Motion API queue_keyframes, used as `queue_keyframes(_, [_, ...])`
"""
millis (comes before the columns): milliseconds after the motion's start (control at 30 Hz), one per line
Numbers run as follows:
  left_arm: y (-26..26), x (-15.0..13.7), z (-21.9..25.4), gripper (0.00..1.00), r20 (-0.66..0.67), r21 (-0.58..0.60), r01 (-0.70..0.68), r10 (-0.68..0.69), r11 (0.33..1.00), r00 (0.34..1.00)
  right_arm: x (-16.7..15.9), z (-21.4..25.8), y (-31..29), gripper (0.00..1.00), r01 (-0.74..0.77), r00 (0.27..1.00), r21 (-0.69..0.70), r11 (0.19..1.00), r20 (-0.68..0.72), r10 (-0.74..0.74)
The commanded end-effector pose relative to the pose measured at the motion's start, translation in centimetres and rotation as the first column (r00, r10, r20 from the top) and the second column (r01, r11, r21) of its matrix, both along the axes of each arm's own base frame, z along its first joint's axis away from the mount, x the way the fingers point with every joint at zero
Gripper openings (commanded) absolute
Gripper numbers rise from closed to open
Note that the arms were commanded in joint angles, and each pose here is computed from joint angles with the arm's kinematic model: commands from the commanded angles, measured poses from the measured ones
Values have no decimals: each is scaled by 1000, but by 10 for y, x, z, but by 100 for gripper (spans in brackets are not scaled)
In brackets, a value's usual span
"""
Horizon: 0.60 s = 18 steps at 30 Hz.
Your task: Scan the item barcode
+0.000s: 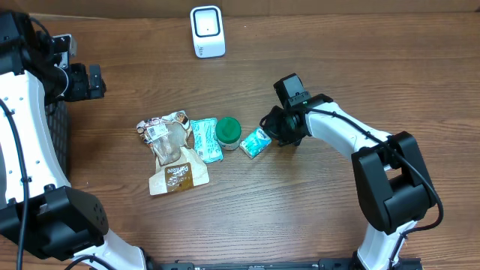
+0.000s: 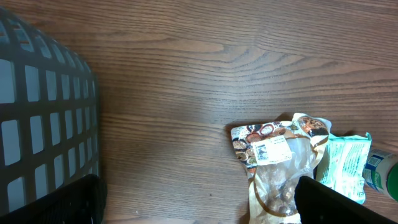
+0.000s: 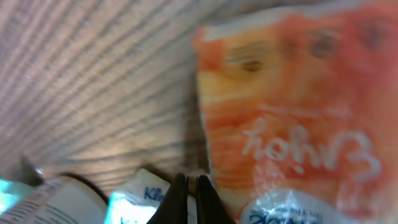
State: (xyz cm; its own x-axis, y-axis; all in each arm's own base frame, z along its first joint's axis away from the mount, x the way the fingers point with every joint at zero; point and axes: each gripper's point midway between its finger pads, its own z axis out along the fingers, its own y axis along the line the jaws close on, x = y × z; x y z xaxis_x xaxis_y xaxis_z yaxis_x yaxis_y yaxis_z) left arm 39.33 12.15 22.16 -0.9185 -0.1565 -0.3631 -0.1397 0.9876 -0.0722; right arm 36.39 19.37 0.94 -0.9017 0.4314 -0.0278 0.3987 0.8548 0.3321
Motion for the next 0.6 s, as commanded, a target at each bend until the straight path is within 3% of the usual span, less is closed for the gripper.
queue_keyframes(0, [-1,1,1,99,5,7,16,-16,1000,1000,17,19,-7,4,-41,997,-1,999,58,41])
queue_keyframes(333, [-1,1,1,100,5,7,16,-16,1000,1000,23,17,-40,4,-71,996,-35,997,57,73])
queue_keyframes(567, [-1,1,1,100,5,7,16,-16,1000,1000,28,52,-37,4,-227,969,65,972,109,220])
